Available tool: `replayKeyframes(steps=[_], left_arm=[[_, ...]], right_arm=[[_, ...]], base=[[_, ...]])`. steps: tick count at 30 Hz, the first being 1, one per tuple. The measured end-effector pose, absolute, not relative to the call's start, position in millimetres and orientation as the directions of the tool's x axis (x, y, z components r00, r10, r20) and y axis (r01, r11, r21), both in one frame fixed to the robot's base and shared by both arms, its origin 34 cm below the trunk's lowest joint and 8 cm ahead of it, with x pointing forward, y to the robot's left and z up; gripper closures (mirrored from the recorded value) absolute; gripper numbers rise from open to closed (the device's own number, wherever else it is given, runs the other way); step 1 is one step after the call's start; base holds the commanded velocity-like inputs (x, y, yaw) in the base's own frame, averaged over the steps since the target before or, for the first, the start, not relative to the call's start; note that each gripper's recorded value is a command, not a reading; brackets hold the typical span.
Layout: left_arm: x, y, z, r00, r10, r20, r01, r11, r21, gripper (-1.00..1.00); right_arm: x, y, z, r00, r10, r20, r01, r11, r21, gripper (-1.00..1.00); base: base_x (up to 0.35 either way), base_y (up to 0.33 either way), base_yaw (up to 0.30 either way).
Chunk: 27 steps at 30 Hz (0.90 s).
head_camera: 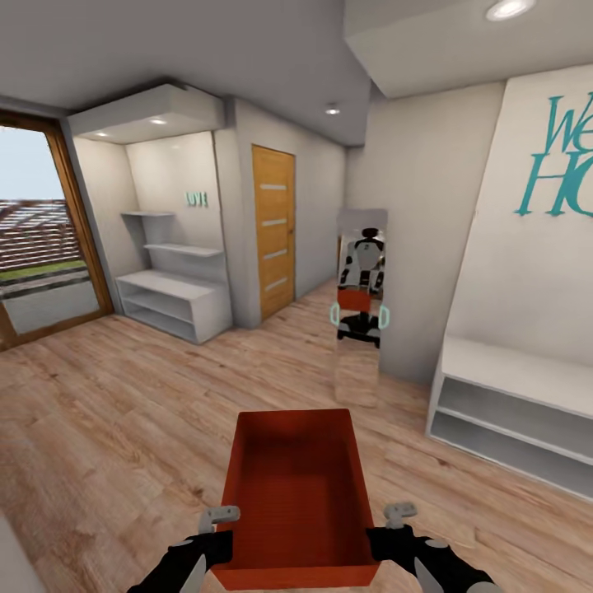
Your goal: Move the two storage containers from the living room to the garage. In the garage, place one container on the floor and stack the other container on top of it (either order is fine).
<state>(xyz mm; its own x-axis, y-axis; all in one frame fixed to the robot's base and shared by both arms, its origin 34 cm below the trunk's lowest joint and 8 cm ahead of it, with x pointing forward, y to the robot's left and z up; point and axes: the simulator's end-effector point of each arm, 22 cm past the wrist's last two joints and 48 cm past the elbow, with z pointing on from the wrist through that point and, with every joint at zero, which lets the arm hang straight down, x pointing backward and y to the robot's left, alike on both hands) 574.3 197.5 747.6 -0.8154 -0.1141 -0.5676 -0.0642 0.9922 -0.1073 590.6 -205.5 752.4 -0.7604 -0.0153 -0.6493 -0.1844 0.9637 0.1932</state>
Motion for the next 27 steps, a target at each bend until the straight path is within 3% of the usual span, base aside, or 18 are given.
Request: replayKeyframes(steps=[27], left_arm=[[574.4,197.2,747.6,-0.815,-0.115,-0.568,-0.064,0.992,-0.107,1.0]], right_arm=[[590.7,-205.7,752.5,-0.76,-0.015,-0.649,-0.184,0.964,0.194,1.0]], base=[[0.324,0.0,0.002]])
